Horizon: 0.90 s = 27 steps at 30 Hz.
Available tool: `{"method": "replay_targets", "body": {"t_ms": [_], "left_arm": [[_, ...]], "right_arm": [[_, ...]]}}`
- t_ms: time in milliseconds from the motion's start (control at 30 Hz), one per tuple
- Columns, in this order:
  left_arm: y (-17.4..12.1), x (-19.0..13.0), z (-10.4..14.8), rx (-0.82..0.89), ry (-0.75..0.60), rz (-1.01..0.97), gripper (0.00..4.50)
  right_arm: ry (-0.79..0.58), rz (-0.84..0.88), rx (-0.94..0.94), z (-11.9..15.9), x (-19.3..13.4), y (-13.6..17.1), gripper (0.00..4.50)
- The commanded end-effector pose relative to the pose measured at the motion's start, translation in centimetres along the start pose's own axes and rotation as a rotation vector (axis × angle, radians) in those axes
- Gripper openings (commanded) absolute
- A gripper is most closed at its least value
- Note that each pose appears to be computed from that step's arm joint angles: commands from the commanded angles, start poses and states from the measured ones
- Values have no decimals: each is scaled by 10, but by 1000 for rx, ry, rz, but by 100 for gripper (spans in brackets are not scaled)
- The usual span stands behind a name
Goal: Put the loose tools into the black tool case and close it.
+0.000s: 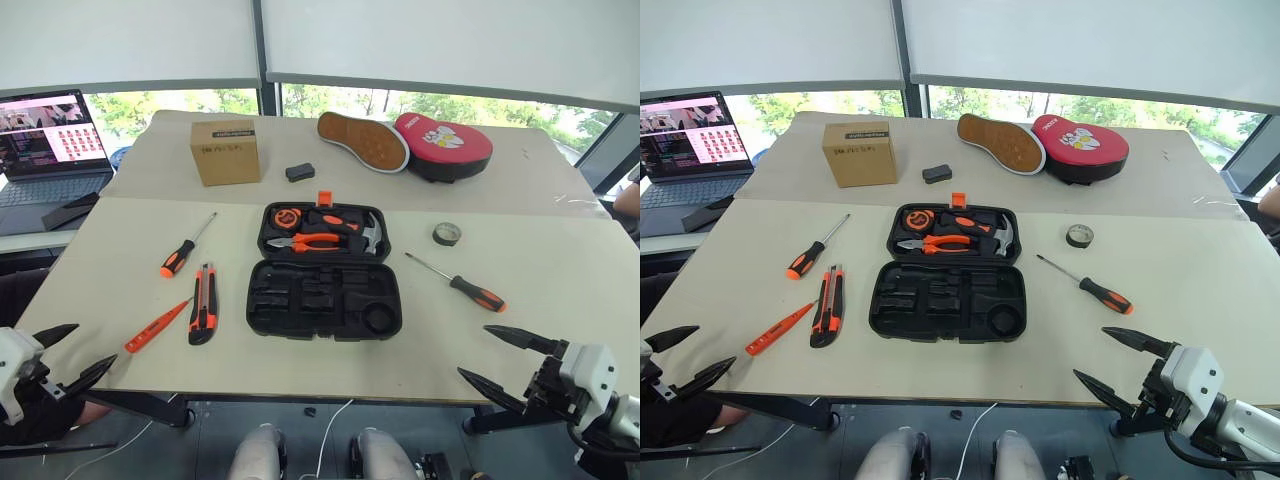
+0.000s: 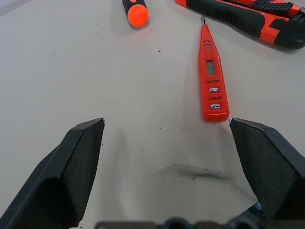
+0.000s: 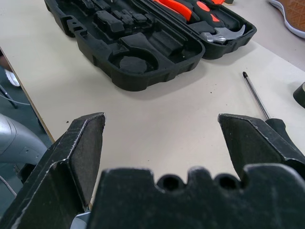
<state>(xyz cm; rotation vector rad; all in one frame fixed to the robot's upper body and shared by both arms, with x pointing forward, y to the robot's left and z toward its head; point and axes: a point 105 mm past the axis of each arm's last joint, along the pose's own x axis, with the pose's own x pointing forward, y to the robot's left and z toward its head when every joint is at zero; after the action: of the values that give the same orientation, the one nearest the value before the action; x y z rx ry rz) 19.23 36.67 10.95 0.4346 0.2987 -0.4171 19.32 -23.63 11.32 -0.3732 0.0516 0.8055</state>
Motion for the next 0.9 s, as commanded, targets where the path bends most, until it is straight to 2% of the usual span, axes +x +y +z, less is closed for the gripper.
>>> {"method": "replay_targets", "body": {"t_ms": [33,133,333,500,700,900], "left_arm": [[6,8,21,-49,-74,-16,450],[1,23,64,-144,-228,-141,450],[-34,40,94,-137,-300,-332,450],[-38,48,96,-127,-311,-360,450],[-41,48,94,-151,-309,-379,450],[-38,46,93,-153,-307,-365,450]], "right_arm": [[-26,-78,-17,9,-14,-12,440],[4,-206,-9,9,-44,-27,440],[69,-328,25,-9,-74,-31,440],[61,-345,36,-13,-72,-27,440],[-8,-370,39,-4,-58,-30,440],[-22,-352,41,-3,-51,-30,440]]}}
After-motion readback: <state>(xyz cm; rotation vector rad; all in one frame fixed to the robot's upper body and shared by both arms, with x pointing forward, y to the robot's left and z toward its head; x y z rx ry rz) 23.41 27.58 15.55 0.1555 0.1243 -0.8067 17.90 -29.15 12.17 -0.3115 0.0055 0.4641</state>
